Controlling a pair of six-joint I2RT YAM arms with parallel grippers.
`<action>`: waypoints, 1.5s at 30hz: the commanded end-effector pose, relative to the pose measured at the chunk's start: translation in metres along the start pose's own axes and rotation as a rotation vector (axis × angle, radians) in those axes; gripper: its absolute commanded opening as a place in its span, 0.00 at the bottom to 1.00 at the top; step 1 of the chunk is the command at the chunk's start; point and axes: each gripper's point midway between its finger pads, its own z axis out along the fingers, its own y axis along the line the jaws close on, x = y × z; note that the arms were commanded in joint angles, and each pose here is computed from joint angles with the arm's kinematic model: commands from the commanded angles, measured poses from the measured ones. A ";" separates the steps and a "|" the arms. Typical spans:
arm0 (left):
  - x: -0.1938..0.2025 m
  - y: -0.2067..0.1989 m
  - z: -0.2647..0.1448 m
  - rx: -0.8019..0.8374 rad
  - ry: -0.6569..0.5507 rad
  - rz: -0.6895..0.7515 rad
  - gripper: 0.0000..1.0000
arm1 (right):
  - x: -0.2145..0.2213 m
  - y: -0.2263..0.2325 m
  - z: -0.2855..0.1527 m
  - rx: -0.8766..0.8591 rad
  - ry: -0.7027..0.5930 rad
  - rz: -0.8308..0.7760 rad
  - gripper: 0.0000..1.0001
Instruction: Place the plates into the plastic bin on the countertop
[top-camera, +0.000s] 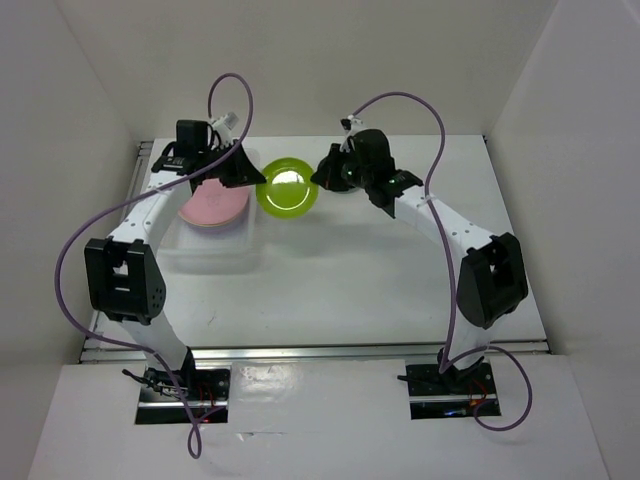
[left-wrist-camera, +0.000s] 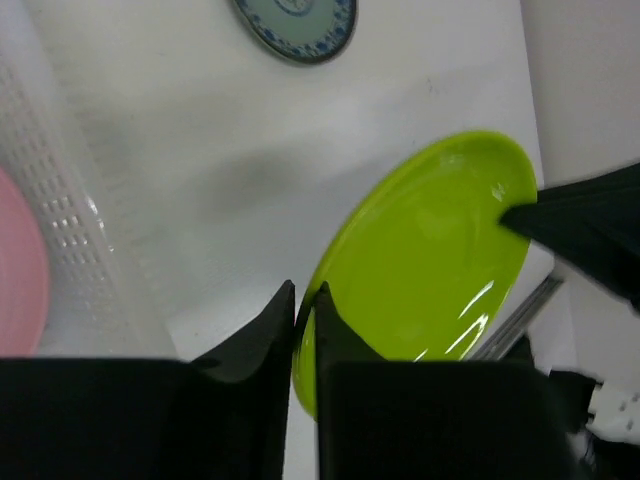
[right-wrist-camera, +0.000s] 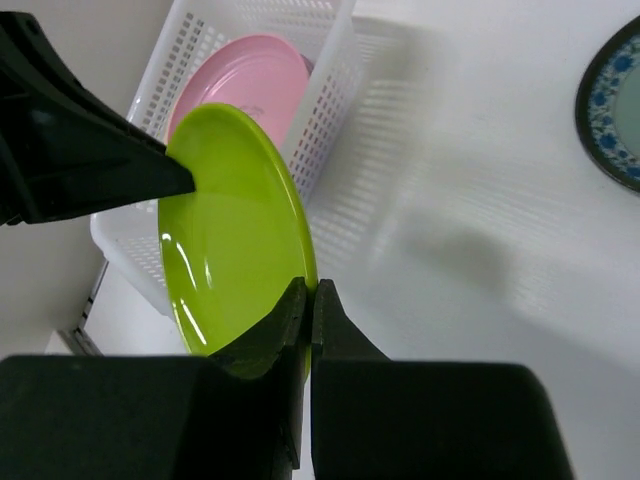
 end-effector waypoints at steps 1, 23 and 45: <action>-0.012 -0.012 0.001 0.053 -0.020 0.044 0.05 | -0.037 0.041 -0.032 -0.109 -0.108 -0.054 0.00; -0.052 0.164 -0.118 -0.480 -0.229 -0.253 0.00 | -0.059 -0.207 0.021 0.377 -0.083 0.197 0.95; -0.019 0.230 -0.079 -0.720 -0.071 -0.300 0.67 | -0.005 -0.296 0.088 0.426 0.044 0.268 0.84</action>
